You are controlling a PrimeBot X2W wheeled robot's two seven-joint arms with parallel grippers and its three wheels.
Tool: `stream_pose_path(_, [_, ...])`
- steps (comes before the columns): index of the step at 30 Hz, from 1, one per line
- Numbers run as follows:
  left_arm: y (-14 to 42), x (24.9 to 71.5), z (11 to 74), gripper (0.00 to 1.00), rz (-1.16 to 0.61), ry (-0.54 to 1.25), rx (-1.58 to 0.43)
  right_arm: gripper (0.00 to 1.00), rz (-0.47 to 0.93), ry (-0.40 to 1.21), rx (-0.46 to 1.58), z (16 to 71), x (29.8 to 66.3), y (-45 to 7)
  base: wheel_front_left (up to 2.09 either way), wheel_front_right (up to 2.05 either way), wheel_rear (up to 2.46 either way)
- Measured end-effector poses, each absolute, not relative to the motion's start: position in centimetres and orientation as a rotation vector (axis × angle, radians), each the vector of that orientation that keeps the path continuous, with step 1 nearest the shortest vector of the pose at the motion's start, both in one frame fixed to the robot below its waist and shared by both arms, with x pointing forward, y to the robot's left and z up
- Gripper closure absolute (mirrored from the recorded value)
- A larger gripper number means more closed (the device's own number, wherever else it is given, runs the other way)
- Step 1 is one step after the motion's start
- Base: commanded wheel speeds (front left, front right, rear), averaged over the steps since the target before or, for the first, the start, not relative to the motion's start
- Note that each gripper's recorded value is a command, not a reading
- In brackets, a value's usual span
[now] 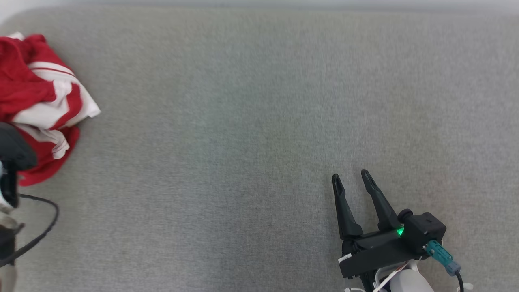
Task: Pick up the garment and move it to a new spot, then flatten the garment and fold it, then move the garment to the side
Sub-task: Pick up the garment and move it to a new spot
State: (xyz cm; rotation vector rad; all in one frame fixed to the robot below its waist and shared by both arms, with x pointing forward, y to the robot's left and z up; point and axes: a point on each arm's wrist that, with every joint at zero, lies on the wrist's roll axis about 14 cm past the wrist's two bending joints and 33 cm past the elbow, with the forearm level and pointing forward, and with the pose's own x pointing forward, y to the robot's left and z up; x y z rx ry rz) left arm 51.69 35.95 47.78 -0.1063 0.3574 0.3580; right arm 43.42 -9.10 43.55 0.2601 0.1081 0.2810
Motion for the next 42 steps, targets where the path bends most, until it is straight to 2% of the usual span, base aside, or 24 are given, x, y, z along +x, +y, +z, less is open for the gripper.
stream_pose_path(10, [36.7,50.3,62.3,1.0,0.311,0.061,0.056,0.0,0.271,0.009,0.323,47.9,42.1,-9.4,0.0,0.0,0.0])
stream_pose_path(16, [32.3,49.7,69.5,1.0,0.194,-0.105,0.121,0.0,0.243,-0.029,0.32,49.4,40.6,-10.7,0.0,0.0,0.0])
stream_pose_path(22, [22.7,49.6,74.7,1.0,-0.045,-0.266,0.145,0.0,0.156,-0.061,0.297,50.2,38.9,-13.9,0.0,0.0,0.0])
stream_pose_path(27, [14.2,49.1,75.5,1.0,-0.249,-0.323,0.121,0.0,0.083,-0.085,0.272,50.7,37.4,-16.5,0.0,0.0,0.0])
stream_pose_path(33, [5.2,48.6,73.0,1.0,-0.465,-0.291,0.061,0.0,-0.004,-0.116,0.256,51.4,35.6,-19.5,0.0,0.0,0.0])
stream_pose_path(38, [-0.6,48.3,69.5,1.0,-0.592,-0.211,-0.013,0.0,-0.064,-0.126,0.249,51.6,34.2,-21.3,0.0,0.0,0.0])
stream_pose_path(42, [-4.6,47.9,64.3,1.0,-0.677,-0.087,-0.055,0.0,-0.104,-0.122,0.239,51.4,33.5,-22.5,0.0,0.0,0.0])
